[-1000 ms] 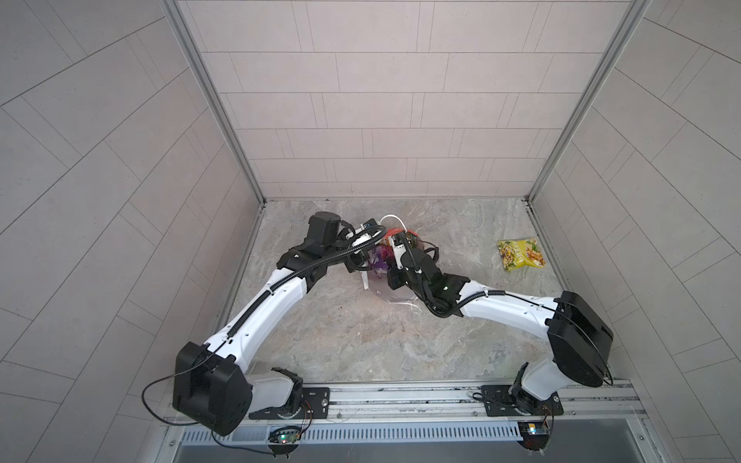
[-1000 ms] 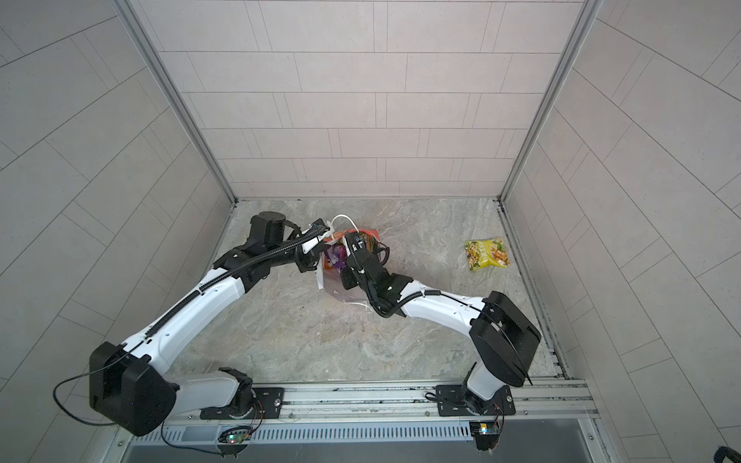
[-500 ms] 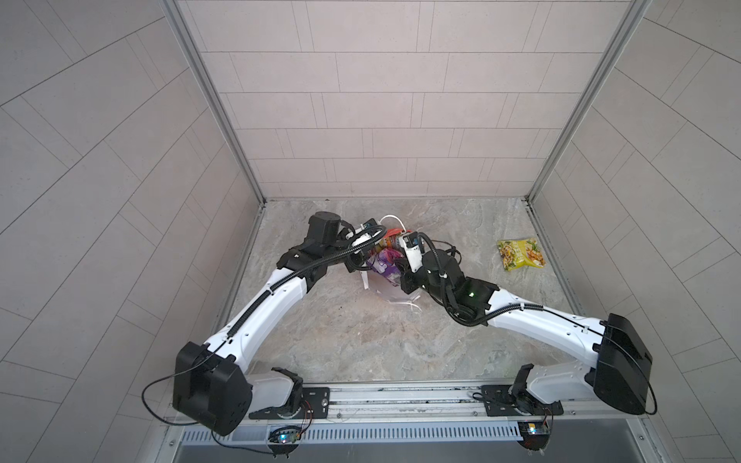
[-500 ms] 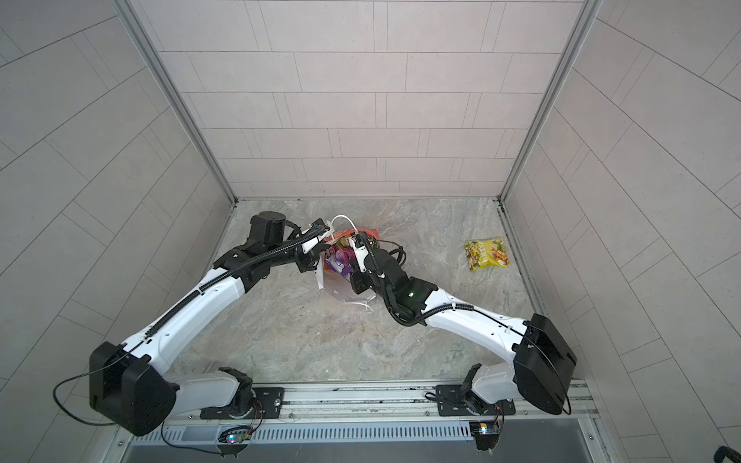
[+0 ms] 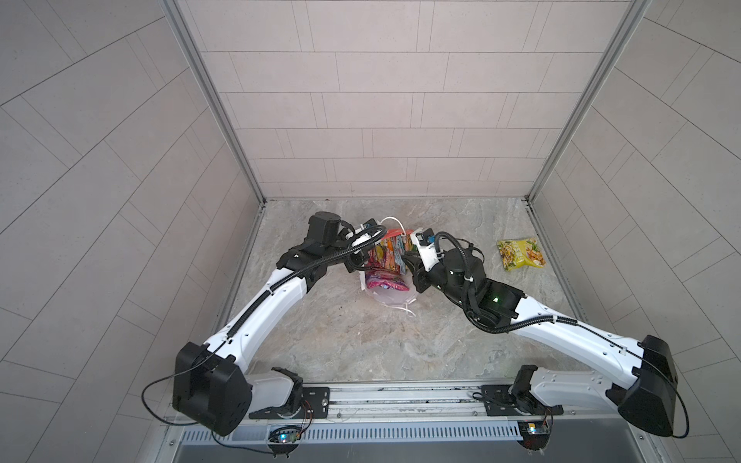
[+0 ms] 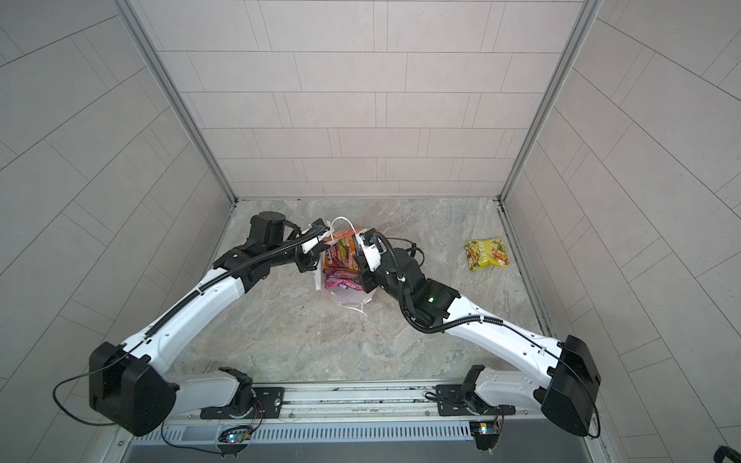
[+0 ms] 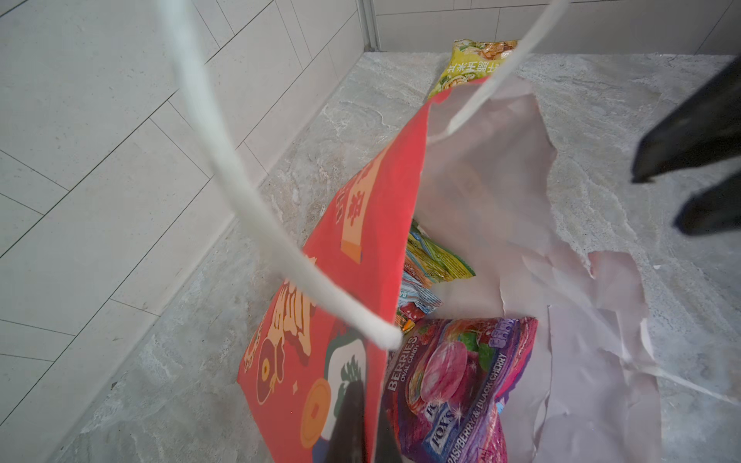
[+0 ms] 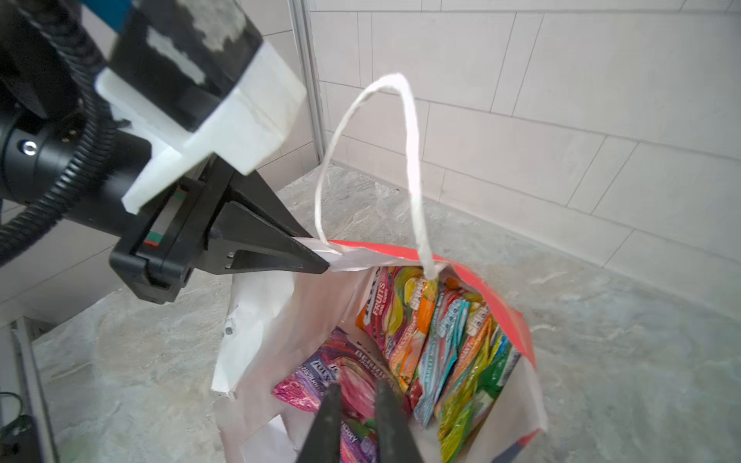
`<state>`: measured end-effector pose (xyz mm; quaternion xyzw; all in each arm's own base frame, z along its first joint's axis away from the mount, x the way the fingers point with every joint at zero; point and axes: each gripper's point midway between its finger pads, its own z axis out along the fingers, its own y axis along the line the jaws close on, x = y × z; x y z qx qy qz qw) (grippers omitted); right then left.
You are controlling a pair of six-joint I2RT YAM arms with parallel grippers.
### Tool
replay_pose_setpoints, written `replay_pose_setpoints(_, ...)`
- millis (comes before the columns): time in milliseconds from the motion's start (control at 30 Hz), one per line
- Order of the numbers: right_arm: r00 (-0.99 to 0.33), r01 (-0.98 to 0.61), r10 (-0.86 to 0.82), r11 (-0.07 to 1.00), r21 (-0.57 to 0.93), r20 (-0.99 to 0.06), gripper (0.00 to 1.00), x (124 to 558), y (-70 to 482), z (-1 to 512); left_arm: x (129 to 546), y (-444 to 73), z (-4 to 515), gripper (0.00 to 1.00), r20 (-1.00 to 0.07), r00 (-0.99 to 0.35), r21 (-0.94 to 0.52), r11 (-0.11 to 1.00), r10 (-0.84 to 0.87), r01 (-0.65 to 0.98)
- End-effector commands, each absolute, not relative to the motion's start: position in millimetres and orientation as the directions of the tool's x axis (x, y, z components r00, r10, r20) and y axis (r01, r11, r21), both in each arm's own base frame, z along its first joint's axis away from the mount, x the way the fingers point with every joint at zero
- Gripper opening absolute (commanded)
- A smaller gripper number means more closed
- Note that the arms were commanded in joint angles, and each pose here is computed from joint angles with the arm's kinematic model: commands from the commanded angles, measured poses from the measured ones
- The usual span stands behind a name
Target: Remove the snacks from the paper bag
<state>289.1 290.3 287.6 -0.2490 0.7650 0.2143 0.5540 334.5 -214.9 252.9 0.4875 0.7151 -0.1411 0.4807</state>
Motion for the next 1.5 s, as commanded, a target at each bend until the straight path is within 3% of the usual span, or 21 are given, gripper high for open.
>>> replay_pose_setpoints(0,-0.259,-0.716,-0.322,0.697,-0.043,-0.911,0.30,281,306,261,329,-223,275,0.00,-0.854,0.008,0.291,0.465,0.521,0.836)
replay_pose_setpoints(133,-0.245,-0.798,-0.478,0.594,-0.105,-0.844,0.41,272,320,234,328,-223,276,0.00,-0.855,0.010,0.292,0.465,0.519,0.836)
replay_pose_setpoints(300,-0.242,-0.812,-0.527,0.570,-0.128,-0.814,0.57,273,323,209,327,-223,276,0.00,-0.856,0.010,0.290,0.464,0.517,0.837)
replay_pose_setpoints(800,-0.301,-0.798,-0.602,0.583,-0.149,-0.740,0.62,293,336,154,328,-223,276,0.00,-0.857,0.008,0.289,0.465,0.516,0.837)
replay_pose_setpoints(967,-0.309,-0.778,-0.581,0.610,-0.152,-0.753,0.52,302,341,150,328,-224,277,0.00,-0.857,0.010,0.288,0.464,0.515,0.838)
replay_pose_setpoints(1100,-0.316,-0.768,-0.561,0.625,-0.142,-0.765,0.29,305,343,154,328,-223,276,0.00,-0.856,0.009,0.291,0.467,0.517,0.835)
replay_pose_setpoints(1300,-0.296,-0.766,-0.559,0.623,-0.157,-0.774,0.03,304,340,162,328,-223,276,0.00,-0.857,0.008,0.288,0.466,0.515,0.837)
replay_pose_setpoints(1367,-0.296,-0.762,-0.564,0.626,-0.165,-0.771,0.04,304,338,160,328,-223,277,0.00,-0.857,0.008,0.290,0.468,0.516,0.835)
replay_pose_setpoints(1467,-0.304,-0.772,-0.583,0.615,-0.164,-0.753,0.30,304,340,152,328,-223,277,0.00,-0.858,0.009,0.288,0.467,0.513,0.836)
